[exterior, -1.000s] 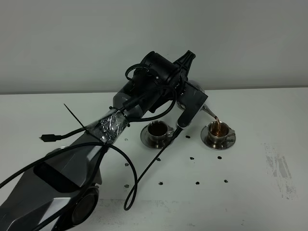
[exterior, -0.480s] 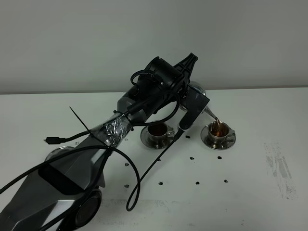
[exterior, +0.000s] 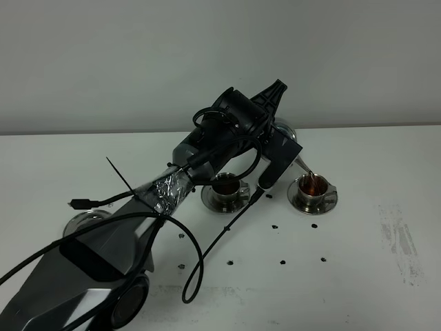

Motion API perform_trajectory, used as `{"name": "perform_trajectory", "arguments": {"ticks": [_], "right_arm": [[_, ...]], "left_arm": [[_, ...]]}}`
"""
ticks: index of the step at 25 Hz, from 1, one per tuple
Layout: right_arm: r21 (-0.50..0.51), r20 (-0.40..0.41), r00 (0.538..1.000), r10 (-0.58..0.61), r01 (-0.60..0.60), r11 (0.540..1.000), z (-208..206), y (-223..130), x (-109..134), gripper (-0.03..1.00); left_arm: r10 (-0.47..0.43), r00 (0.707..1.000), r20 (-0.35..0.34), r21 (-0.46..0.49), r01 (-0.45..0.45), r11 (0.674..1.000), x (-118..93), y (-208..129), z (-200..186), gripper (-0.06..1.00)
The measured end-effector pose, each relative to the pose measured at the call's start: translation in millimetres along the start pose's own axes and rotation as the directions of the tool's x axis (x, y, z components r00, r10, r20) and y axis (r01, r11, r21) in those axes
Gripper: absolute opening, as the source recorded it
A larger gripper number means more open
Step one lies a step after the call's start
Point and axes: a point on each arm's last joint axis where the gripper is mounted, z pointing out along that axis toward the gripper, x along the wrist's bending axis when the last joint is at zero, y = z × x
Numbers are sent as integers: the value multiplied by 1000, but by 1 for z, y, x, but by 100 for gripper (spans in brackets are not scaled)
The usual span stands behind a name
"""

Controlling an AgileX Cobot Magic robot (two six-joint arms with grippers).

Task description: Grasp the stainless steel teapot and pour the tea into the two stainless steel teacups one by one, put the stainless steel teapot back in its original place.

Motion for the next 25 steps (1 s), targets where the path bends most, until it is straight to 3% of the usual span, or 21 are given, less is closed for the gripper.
{"name": "perform_trajectory", "arguments": {"ticks": [25], "right_arm": [[0, 0, 1000, 0, 0, 1000, 0, 0, 0, 39]], "left_arm": [[76, 997, -33, 47, -74, 996, 7, 7, -4, 25]]}}
